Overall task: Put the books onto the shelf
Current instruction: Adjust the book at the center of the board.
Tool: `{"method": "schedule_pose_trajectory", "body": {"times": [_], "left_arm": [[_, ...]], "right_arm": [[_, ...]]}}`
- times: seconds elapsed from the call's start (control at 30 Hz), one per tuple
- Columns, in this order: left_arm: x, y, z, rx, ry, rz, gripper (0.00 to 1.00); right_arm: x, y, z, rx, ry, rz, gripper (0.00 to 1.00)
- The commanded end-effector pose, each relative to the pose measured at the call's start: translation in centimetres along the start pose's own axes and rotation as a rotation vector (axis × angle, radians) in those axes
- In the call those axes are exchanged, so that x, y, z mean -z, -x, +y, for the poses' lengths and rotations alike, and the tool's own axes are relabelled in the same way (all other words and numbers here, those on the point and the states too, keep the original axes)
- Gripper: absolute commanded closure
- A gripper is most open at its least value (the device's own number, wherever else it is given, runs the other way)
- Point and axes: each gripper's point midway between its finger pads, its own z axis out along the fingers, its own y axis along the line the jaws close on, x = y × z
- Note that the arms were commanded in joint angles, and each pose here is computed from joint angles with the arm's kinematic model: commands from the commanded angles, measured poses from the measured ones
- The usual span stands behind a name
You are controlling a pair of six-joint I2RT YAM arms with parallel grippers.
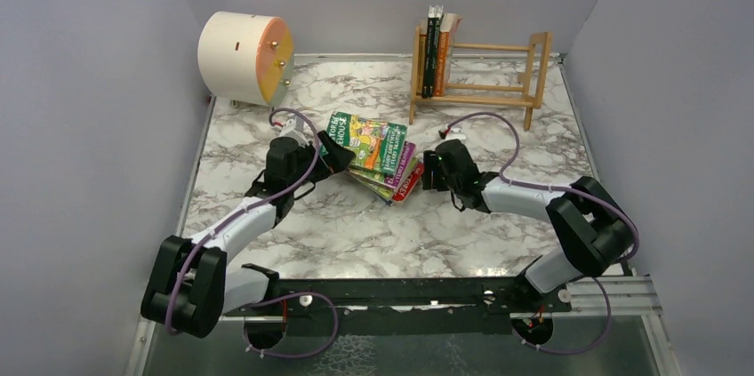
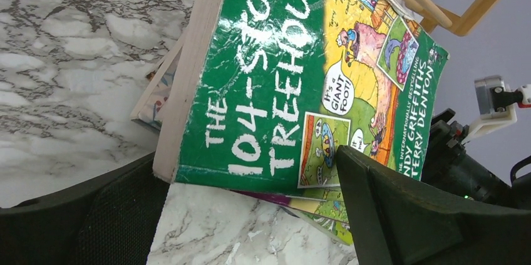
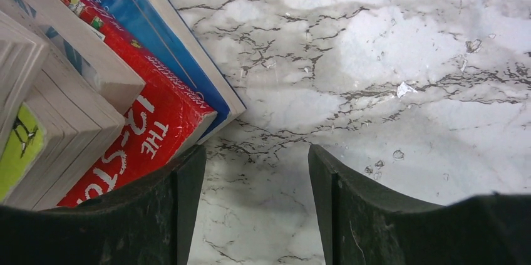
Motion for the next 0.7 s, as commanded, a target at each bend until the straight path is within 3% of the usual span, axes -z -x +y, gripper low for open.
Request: {"method": "schedule_pose_trajectory", "body": {"times": [0.0, 0.67], "left_arm": [[1.7, -0.6, 1.9, -0.020, 0.112, -0.014, 0.05], [1.9, 2.1, -0.3, -0.040, 0.027, -0.114, 0.08]], "right_arm": [[1.1, 4.7, 0.9, -0.048, 0.039, -0.138, 0.39], [6.4, 5.4, -0.6, -0.034, 0.066, -0.174, 0.39]]}}
